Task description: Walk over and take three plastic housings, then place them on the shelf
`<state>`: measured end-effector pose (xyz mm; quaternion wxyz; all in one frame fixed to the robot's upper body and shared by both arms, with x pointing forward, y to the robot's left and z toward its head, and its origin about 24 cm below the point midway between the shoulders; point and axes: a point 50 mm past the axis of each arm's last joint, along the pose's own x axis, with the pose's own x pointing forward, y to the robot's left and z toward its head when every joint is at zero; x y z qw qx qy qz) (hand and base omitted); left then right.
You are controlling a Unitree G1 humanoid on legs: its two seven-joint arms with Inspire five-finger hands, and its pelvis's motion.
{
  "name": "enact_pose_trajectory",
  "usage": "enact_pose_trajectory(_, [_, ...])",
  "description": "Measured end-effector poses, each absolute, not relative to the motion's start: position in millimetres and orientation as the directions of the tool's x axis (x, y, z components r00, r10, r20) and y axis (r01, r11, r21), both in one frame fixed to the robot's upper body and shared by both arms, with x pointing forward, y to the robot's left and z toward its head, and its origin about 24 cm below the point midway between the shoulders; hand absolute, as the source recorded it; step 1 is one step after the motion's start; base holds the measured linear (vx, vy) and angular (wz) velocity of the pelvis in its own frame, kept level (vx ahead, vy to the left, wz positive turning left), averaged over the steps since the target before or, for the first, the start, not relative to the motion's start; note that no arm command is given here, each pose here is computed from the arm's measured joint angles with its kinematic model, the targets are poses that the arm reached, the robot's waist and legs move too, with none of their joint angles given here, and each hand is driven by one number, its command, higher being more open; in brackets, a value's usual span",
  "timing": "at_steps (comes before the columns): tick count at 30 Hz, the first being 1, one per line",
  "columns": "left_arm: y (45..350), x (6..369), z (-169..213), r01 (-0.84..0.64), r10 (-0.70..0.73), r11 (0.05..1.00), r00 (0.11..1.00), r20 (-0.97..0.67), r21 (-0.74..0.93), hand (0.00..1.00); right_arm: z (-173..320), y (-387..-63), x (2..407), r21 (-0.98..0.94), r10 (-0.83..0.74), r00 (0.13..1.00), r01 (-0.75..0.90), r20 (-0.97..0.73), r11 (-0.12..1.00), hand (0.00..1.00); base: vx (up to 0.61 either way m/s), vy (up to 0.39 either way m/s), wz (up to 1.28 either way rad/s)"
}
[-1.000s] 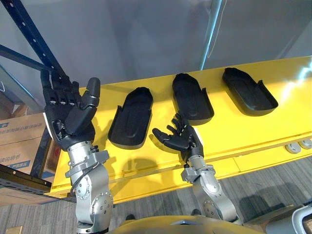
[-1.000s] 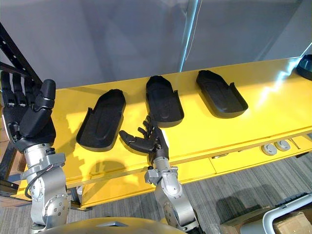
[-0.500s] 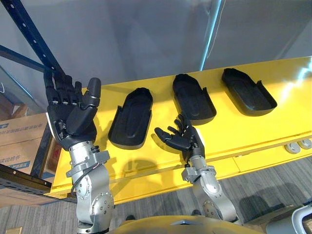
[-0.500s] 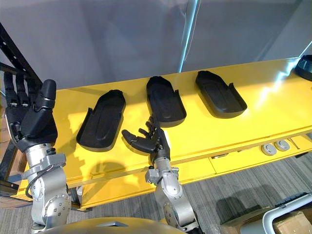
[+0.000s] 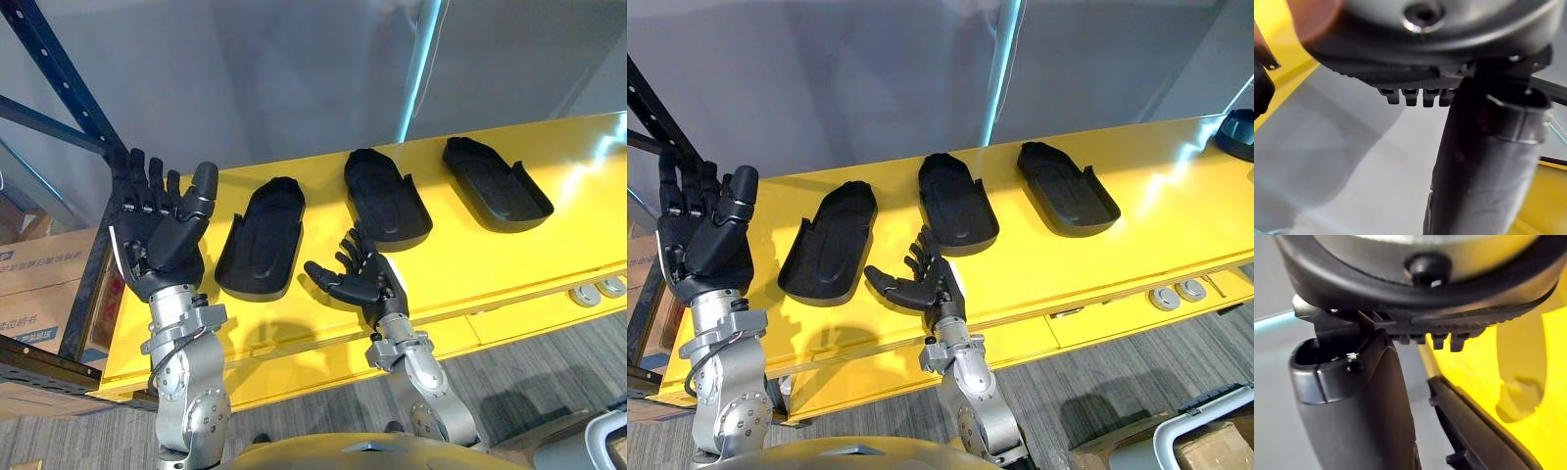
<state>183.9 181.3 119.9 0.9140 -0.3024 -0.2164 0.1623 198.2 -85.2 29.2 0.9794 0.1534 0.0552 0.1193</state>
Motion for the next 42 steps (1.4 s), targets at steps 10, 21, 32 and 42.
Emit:
enact_pose_trajectory(10, [174.7, 189.9, 102.7, -0.159, 0.304, 0.864, 0.921, 0.244, -0.478, 1.0, 30.0, -83.0, 209.9, 0.287, 0.283, 0.957, -0.256, -0.058, 0.923, 1.0, -0.01, 0.0, 0.11])
enact_pose_trajectory(21, [184.0, 186.8, 78.2, -0.209, 0.277, 0.904, 0.951, 0.139, -0.372, 1.0, 25.9, -92.8, 236.4, 0.225, 0.264, 0.962, -0.241, -0.074, 0.944, 1.0, -0.02, -0.001, 0.09])
enact_pose_trajectory(32, [183.5, 187.9, 72.3, -0.19, 0.243, 0.921, 0.962, 0.123, -0.339, 1.0, 23.6, -119.0, 273.1, 0.163, 0.164, 0.981, -0.146, -0.101, 0.976, 1.0, -0.03, -0.002, 0.09])
enact_pose_trajectory(42, [186.6, 189.0, 58.6, -0.19, 0.21, 0.936, 0.977, 0.034, -0.297, 1.0, 28.3, -125.2, 293.1, 0.146, 0.141, 0.985, -0.126, -0.099, 0.981, 1.0, 0.0, 0.0, 0.04])
